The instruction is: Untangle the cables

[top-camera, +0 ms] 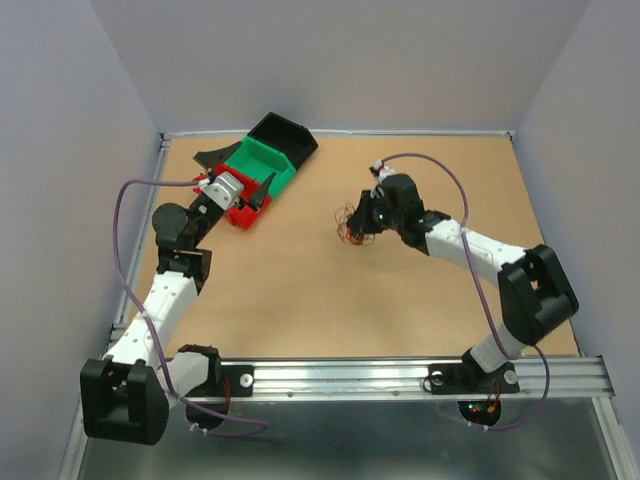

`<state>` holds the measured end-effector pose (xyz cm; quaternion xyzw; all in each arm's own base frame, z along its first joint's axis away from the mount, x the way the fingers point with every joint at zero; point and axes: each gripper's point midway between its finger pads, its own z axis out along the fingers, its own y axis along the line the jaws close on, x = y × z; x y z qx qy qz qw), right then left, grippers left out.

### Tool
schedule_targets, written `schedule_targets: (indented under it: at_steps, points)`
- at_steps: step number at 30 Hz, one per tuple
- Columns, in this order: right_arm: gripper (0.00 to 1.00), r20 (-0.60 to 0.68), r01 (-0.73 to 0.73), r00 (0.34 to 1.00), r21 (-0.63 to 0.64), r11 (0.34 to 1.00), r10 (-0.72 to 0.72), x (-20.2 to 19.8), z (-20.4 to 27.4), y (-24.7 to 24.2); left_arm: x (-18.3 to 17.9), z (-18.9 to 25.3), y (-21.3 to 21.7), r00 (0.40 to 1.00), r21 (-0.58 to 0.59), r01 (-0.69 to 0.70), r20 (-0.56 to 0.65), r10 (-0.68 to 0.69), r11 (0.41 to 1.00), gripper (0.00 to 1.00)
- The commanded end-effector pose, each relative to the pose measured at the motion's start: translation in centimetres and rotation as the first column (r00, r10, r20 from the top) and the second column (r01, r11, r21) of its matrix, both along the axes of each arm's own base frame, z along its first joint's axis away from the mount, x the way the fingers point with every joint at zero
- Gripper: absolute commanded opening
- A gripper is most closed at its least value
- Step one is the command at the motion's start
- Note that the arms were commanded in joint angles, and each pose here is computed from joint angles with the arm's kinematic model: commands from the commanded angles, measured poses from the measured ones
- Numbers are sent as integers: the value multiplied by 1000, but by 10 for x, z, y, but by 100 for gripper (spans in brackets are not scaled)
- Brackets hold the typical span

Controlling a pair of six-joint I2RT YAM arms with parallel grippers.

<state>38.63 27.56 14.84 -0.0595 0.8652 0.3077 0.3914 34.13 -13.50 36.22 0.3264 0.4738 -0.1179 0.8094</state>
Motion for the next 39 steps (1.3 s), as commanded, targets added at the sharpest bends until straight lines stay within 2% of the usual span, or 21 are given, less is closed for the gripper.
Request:
schedule_targets:
  at_steps: [1,2,4,5,6,7,9,11,15,22,27,37,39]
  points:
    - [1,158,-3,987,61,998,-7,-60,24,-12,-3,13,-40,944,-111,281,-148,-296,953,99]
    - [0,192,29,980,69,997,-42,-63,27,-20,-1,-7,-54,891,-109,377,-230,-392,920,99]
    - [1,233,40,970,119,992,-67,-75,32,-29,-7,-30,-78,822,-114,475,-297,-486,873,97]
    - [1,270,21,961,155,988,-63,-79,50,-28,-12,-43,-88,820,-86,491,-291,-493,867,96]
    - [1,288,13,956,162,987,-60,-81,56,-28,-22,-74,-98,812,-48,505,-312,-493,862,96]
    - [1,291,3,955,170,986,-53,-83,59,-26,-42,-91,-121,798,6,542,-315,-513,840,97]
    - [1,285,-46,959,188,981,-9,-88,64,-18,-46,-123,-131,846,98,487,-301,-441,868,99]
    - [1,282,-80,959,199,977,21,-92,67,-13,-60,-139,-149,808,114,542,-344,-478,833,99]
    - [1,281,-77,959,193,978,20,-93,66,-13,-58,-147,-161,742,85,602,-428,-516,794,99]
    - [1,297,-91,955,194,977,30,-96,72,-9,-40,-161,-165,746,76,568,-469,-473,820,99]
    - [0,302,-98,953,179,979,40,-97,70,-2,-41,-167,-169,714,45,584,-503,-487,810,98]
    - [0,304,-120,950,122,985,78,-102,61,17,-45,-159,-170,709,35,605,-479,-518,796,68]
    - [0,303,-124,949,116,985,84,-103,59,20,-45,-160,-171,705,35,611,-479,-523,791,65]
